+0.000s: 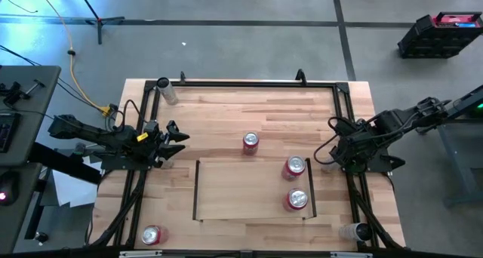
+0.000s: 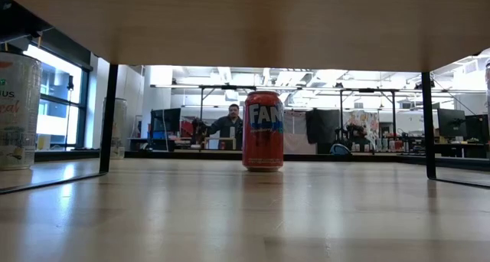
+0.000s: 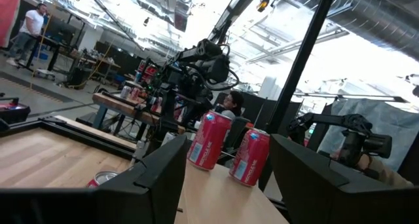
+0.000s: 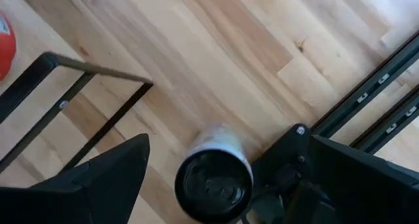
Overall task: Place canned beverage on shelf
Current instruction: Put the middle right white yellow soda can on the shelf
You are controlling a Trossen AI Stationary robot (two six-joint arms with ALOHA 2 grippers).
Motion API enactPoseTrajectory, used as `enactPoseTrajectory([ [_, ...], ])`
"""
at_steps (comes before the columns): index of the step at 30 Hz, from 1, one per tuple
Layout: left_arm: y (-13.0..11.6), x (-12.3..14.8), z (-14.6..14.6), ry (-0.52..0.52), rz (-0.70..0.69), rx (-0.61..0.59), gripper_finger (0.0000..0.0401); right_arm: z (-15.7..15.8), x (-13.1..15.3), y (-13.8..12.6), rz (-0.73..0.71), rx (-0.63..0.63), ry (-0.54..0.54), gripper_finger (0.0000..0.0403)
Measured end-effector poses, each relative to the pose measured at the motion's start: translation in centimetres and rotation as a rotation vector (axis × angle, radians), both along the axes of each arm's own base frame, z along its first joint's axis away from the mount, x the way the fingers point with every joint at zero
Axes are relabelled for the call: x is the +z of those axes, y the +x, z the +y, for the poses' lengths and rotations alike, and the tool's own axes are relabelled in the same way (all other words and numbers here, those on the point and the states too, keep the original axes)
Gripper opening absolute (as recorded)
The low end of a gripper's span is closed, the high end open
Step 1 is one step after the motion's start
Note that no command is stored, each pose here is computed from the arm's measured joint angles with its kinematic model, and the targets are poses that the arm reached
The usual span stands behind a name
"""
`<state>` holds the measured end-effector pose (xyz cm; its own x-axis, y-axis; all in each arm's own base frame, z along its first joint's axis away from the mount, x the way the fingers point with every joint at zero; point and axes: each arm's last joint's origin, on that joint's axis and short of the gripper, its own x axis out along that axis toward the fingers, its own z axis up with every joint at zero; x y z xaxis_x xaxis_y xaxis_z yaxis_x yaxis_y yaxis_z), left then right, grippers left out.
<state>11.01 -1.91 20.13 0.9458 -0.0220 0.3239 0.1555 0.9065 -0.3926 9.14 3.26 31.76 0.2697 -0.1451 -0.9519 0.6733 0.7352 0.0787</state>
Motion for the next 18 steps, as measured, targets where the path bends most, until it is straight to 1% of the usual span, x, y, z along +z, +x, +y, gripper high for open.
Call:
enactPoseTrajectory([
  [8,0.00,0.01,0.00,0.000,0.000,0.000,0.0209,0.49,-0.30,0.52,0.069,0.078,0.048,0.0399],
  [13,0.01,-0.02,0.00,0.001,0.003,0.000,0.0209,0.69,-0.44,0.81,0.096,0.112,0.055,0.0399],
  [18,0.04,-0.10,-0.01,0.002,0.011,0.000,0.0209,0.83,-0.45,0.76,0.114,0.130,0.100,0.0399],
])
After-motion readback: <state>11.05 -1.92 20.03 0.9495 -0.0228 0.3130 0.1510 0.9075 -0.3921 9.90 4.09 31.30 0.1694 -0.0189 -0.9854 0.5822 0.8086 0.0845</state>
